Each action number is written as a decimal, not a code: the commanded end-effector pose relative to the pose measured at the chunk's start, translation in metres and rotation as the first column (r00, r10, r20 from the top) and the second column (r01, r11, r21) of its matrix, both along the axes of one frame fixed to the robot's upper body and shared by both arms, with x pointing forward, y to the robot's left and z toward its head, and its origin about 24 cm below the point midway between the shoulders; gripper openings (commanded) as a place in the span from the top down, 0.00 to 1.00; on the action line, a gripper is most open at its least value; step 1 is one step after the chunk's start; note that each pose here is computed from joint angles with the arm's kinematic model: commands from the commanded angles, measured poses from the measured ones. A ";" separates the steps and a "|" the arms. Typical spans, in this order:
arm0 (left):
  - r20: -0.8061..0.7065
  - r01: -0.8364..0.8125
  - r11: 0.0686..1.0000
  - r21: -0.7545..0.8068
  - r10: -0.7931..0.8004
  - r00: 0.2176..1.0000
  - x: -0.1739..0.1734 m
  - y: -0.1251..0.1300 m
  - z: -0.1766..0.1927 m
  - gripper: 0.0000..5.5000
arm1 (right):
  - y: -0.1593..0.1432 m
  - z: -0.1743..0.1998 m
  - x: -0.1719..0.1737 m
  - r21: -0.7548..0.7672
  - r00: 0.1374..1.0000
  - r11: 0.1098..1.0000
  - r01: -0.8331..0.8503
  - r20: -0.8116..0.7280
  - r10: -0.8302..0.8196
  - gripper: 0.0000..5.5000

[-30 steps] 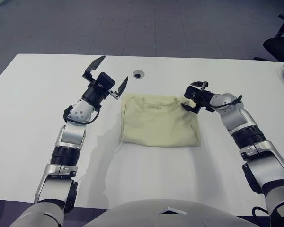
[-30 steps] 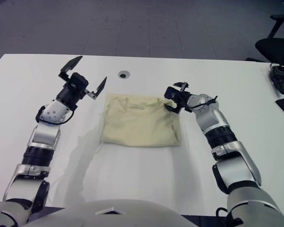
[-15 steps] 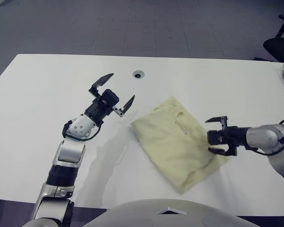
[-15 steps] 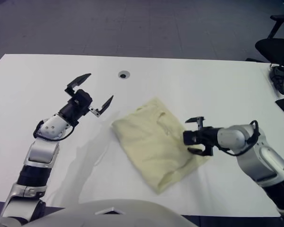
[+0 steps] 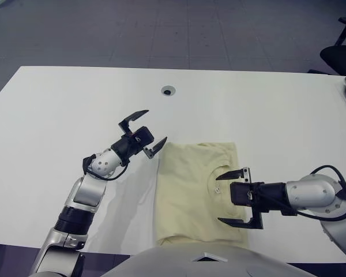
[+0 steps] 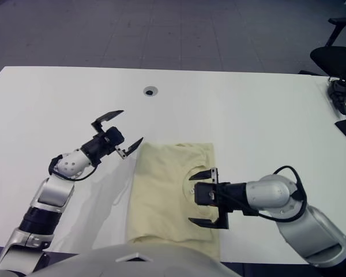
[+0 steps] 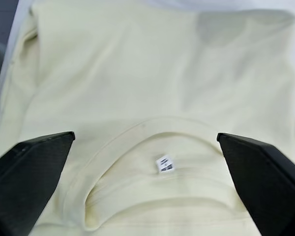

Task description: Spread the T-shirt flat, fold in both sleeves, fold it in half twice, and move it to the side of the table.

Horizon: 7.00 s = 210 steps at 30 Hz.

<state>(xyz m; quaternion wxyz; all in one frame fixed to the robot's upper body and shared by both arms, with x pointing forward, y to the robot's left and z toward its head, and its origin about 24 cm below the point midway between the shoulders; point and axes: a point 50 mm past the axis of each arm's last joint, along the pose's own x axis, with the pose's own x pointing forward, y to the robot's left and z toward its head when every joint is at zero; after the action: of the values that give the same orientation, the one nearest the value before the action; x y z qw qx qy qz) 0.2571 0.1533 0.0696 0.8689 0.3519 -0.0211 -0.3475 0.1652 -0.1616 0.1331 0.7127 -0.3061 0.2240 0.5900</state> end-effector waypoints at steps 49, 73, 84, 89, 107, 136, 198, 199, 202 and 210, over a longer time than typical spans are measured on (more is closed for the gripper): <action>0.183 -0.083 0.975 0.206 0.045 0.982 0.065 0.039 0.017 0.02 | 0.016 -0.055 0.152 0.183 0.768 0.882 0.434 0.436 -0.469 0.02; -0.280 0.686 0.692 0.225 -0.628 0.726 -0.133 -0.005 0.015 0.02 | -0.012 0.000 0.076 0.353 0.700 0.802 0.482 0.396 -0.595 0.02; -0.344 0.595 0.754 0.277 -0.501 0.794 -0.128 -0.012 -0.007 0.02 | -0.006 -0.014 0.067 0.335 0.711 0.801 0.497 0.373 -0.597 0.02; -0.392 0.569 0.776 0.273 -0.451 0.802 -0.129 -0.013 -0.016 0.05 | -0.004 -0.016 0.067 0.334 0.706 0.800 0.499 0.378 -0.598 0.02; -0.456 0.561 0.779 0.279 -0.407 0.792 -0.136 -0.007 -0.017 0.66 | -0.002 -0.016 0.066 0.321 0.702 0.809 0.493 0.402 -0.588 0.02; -0.463 0.560 0.784 0.266 -0.406 0.788 -0.134 -0.005 -0.019 0.97 | -0.007 -0.044 -0.044 -0.131 0.999 0.991 0.030 -0.019 -0.033 0.02; -0.369 0.554 0.832 0.013 -0.511 0.776 -0.115 0.050 0.063 0.98 | -0.037 0.017 -0.036 -0.108 0.996 0.990 -0.087 0.011 0.088 0.99; -0.381 0.562 0.827 0.006 -0.518 0.766 -0.118 0.051 0.064 0.98 | -0.036 0.022 -0.039 -0.085 0.995 0.992 -0.097 -0.006 0.096 0.99; -0.392 0.592 0.803 -0.072 -0.569 0.723 -0.130 0.047 0.071 0.98 | -0.029 0.037 -0.045 -0.043 0.988 0.988 -0.147 -0.045 0.146 0.99; -0.447 0.599 0.782 -0.171 -0.604 0.660 -0.133 0.048 0.082 0.98 | -0.016 0.063 -0.040 -0.006 0.967 0.972 -0.237 -0.099 0.235 0.99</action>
<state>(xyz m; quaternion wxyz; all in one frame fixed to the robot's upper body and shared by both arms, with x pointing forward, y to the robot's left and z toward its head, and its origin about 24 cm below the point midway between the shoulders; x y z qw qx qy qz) 0.1186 0.1983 0.1514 0.6779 0.2176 0.0659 -0.6992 0.1174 -0.1785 0.1916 0.6202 -0.2986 0.2251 0.6896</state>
